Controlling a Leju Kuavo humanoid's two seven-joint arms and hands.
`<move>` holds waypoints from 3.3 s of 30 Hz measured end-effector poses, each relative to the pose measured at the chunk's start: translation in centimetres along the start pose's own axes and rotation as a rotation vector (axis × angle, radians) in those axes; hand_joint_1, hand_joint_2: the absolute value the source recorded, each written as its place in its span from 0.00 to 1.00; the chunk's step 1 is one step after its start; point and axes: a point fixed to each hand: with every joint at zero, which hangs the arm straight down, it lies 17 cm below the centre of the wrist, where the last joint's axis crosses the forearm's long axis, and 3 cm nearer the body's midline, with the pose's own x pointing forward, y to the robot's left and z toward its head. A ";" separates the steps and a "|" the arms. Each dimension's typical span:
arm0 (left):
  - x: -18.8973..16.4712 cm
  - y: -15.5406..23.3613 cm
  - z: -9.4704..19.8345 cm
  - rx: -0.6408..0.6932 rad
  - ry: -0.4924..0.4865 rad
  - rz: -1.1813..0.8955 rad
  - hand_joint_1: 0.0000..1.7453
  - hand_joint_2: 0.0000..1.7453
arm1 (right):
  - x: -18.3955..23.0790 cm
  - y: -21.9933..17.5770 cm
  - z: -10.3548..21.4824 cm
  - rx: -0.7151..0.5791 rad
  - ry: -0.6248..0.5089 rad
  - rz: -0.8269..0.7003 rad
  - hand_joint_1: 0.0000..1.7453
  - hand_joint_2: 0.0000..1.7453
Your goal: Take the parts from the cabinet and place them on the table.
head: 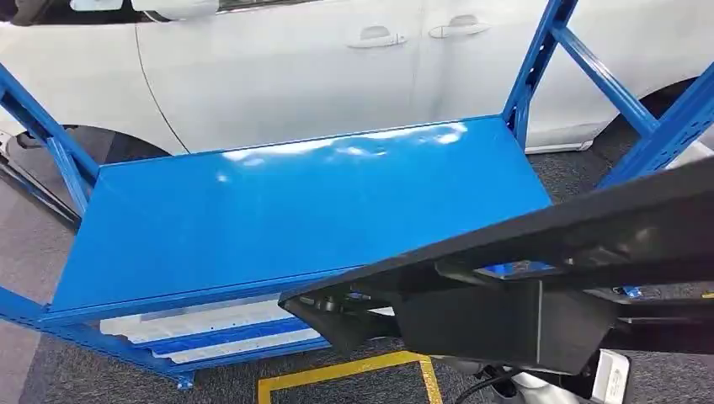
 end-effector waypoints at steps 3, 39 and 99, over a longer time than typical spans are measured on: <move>0.0 0.6 0.0 0.011 0.002 -0.004 0.00 0.00 | 0.5 0.0 0.4 -0.001 0.001 0.006 1.00 1.00; -1.7 -0.6 0.6 -0.003 0.020 -0.045 0.00 0.00 | 3.8 3.3 5.7 0.032 0.090 -0.084 1.00 1.00; 1.4 -1.9 -0.7 -0.084 -0.027 -0.283 0.00 0.00 | 3.5 -1.2 1.6 -0.038 -0.011 0.094 1.00 1.00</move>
